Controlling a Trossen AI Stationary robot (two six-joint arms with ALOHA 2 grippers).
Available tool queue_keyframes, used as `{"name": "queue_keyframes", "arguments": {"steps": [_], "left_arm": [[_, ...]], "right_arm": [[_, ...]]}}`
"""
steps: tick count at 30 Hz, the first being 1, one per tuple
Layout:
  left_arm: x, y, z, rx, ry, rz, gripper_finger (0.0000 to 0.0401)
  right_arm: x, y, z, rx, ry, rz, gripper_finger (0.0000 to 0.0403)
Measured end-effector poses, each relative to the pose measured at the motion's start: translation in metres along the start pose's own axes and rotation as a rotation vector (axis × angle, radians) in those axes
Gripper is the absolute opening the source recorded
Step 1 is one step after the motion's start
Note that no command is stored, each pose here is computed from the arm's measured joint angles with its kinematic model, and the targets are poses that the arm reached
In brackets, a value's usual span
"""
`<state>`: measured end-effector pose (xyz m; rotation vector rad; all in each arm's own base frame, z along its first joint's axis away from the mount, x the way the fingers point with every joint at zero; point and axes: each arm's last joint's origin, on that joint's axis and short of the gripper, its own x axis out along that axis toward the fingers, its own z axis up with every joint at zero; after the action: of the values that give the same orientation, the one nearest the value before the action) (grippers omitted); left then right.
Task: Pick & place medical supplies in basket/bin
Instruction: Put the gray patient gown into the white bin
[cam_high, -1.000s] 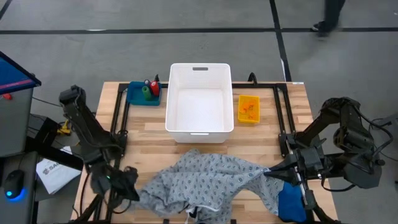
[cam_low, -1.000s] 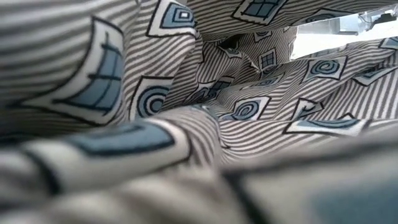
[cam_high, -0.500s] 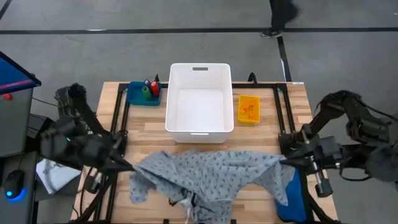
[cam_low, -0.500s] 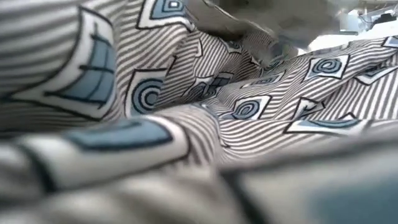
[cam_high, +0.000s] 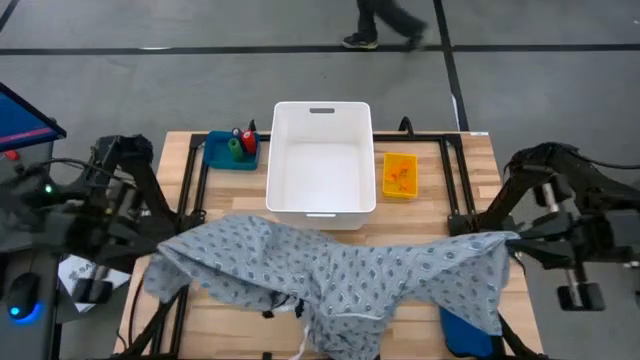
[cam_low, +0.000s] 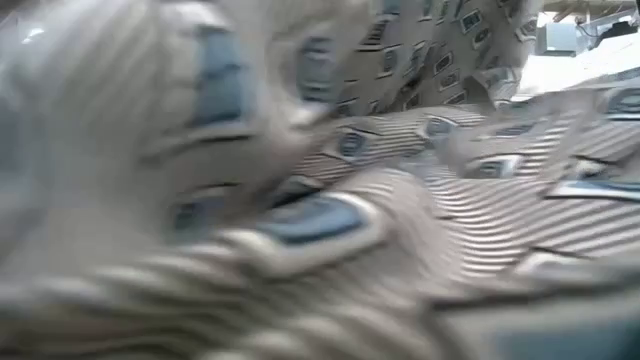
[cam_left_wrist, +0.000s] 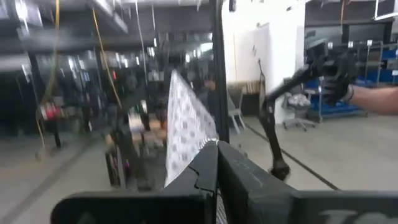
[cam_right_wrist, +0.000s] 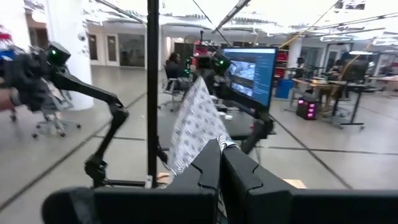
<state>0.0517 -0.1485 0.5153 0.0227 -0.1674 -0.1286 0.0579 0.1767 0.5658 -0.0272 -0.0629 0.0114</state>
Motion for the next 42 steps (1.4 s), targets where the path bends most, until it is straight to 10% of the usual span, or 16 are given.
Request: {"name": "queue_keyframes", "arguments": {"steps": [8,26,42], "left_arm": [[-0.009,-0.015,0.031,0.225,-0.186,0.007,0.0000],[0.039,-0.061,0.016,0.151,-0.079,0.195,0.0000],[0.036,-0.054,0.028,0.056,-0.226,0.088,0.0000]], "right_arm": [[-0.017,0.001,0.013,-0.080,0.067,-0.069,0.0000],[-0.017,0.012,0.011,-0.084,0.068,-0.068,0.0000],[-0.017,0.014,0.011,-0.068,0.067,-0.067,0.0000]]}}
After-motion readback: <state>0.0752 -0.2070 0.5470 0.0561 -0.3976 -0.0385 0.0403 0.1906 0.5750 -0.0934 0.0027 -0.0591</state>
